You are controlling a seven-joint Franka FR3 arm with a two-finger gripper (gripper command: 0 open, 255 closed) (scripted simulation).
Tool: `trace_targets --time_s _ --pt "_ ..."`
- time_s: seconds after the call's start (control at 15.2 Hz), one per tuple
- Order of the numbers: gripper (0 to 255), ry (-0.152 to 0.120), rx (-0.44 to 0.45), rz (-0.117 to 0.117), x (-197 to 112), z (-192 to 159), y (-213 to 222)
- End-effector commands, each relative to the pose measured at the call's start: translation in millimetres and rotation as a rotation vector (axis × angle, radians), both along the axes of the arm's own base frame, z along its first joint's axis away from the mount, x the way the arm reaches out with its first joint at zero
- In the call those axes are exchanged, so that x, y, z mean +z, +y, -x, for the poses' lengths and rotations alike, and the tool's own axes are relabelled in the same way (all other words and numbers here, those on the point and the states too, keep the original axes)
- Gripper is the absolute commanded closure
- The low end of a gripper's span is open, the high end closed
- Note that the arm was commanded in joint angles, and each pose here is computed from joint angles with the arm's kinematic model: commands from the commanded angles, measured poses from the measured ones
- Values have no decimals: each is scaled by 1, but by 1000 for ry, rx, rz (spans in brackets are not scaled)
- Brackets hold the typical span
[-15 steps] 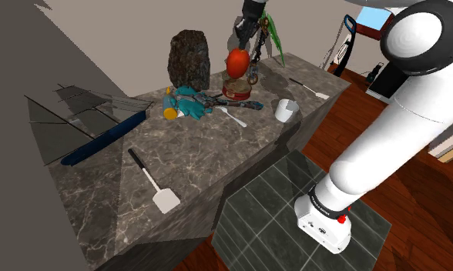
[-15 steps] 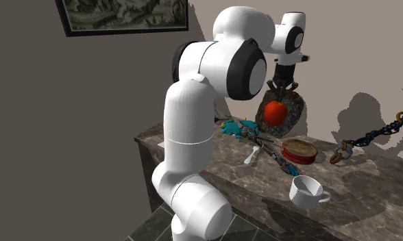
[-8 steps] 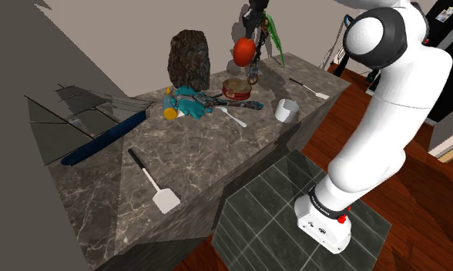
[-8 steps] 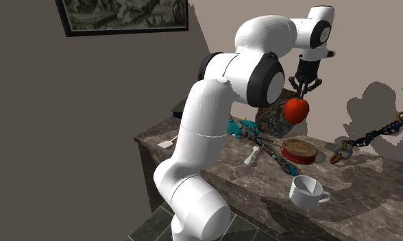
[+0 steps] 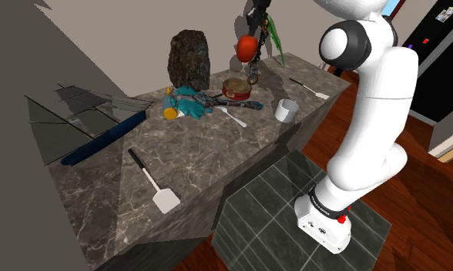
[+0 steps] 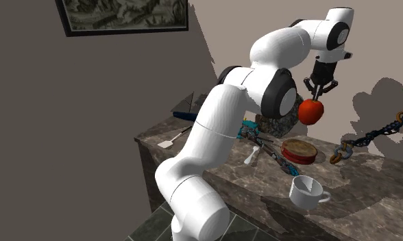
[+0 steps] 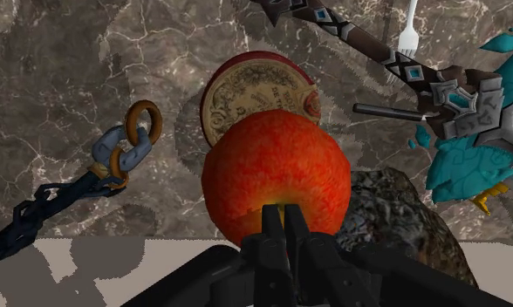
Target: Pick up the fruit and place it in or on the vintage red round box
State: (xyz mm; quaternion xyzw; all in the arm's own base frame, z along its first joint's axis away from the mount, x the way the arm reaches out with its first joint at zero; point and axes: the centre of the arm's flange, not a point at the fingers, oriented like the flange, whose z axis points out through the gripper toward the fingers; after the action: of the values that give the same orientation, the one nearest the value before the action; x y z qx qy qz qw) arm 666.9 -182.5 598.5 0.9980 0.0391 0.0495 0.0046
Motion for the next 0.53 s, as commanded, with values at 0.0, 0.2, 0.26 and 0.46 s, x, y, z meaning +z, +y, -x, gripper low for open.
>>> trace_targets --time_s 0.0,0.2,0.26,0.46 --pt "255 -1 0 0 -10 0 0" --pt "255 -1 0 0 -26 0 0" --pt "255 -1 0 0 -32 0 0" --pt "255 -1 0 0 -47 0 0"
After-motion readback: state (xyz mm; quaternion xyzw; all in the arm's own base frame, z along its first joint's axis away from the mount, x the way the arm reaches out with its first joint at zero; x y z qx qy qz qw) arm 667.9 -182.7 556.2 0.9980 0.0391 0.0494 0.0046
